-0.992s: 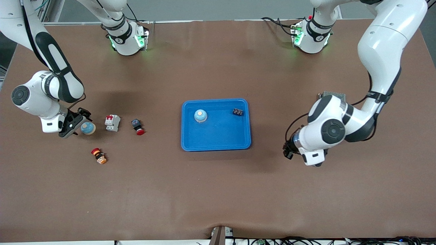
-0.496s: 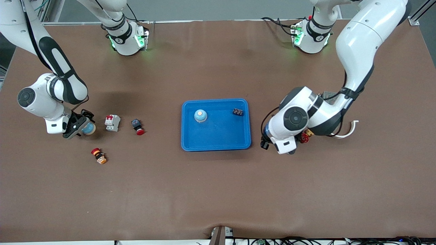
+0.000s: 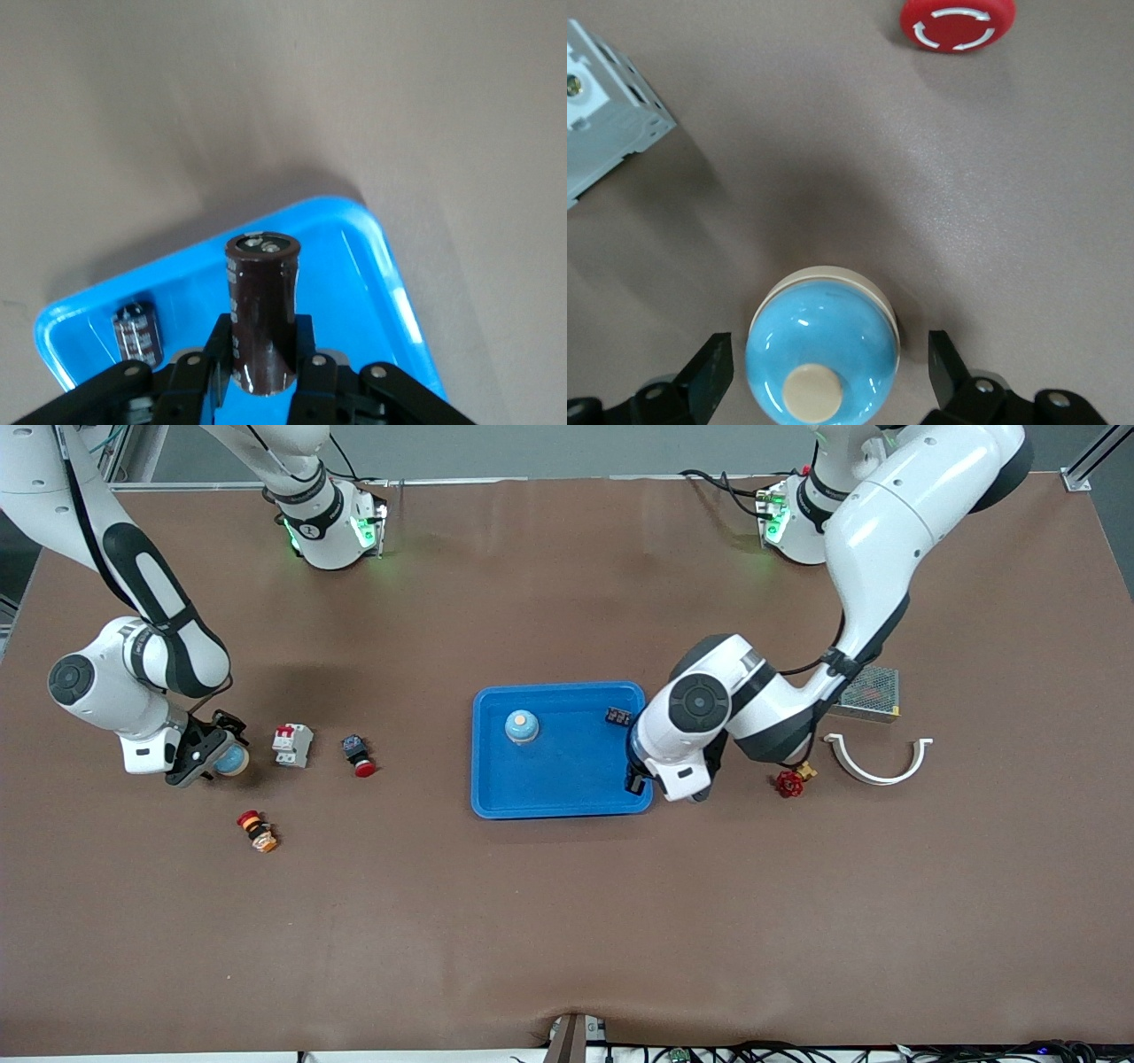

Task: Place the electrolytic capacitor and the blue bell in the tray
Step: 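Place the capacitor in the tray while the right gripper carries the bell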

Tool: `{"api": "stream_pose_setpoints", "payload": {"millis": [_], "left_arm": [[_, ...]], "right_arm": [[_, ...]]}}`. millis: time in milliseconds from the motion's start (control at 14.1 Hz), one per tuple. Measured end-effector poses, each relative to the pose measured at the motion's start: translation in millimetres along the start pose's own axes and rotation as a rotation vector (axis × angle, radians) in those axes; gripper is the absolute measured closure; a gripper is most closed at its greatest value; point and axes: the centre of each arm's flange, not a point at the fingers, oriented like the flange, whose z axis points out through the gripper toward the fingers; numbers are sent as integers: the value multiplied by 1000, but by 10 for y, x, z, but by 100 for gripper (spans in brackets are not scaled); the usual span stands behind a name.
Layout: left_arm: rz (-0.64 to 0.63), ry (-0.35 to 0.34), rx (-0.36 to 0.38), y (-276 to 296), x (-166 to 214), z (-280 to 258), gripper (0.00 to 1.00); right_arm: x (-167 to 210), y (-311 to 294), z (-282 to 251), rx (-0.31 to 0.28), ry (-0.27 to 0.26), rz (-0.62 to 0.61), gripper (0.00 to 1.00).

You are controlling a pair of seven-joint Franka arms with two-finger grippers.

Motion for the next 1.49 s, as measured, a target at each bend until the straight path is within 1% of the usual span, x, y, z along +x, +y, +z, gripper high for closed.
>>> {"api": "stream_pose_setpoints", "payload": {"millis": [71,212,283,496,708,850,992,1062,1133,1204,1346,1487], "left_arm": [[3,0,-9,3,-39,64,69],[11,-15,-29,14,-108,218,69],[14,-17,-32,13,-131,324,69],[21,-1,-32,-1,-155,627,69],[26,-5,-31,-15,-189,746,69],[25,-6,-33,-12,-183,749,69],[24,-5,-33,-10,-177,751,69],[24,-5,-34,-8,-174,749,62],[24,-6,-36,-4,-174,745,53],[26,-6,-38,4,-171,737,42],[26,-10,-61,75,-141,654,25],[26,-14,-108,228,-63,437,2]], "right_arm": [[0,0,0,0,0,0,11],[2,4,-6,-2,1,0,32],[2,4,-6,-2,1,0,34],[3,4,-6,-2,1,0,34],[12,3,-8,1,1,4,34],[103,11,-52,24,-7,4,34],[334,80,-264,76,-34,14,34],[489,130,-450,107,-52,17,34],[668,180,-687,133,-71,21,34],[868,223,-975,150,-88,30,34],[1262,223,-1497,163,-111,65,34],[1723,54,-1881,155,-130,123,34]]}}
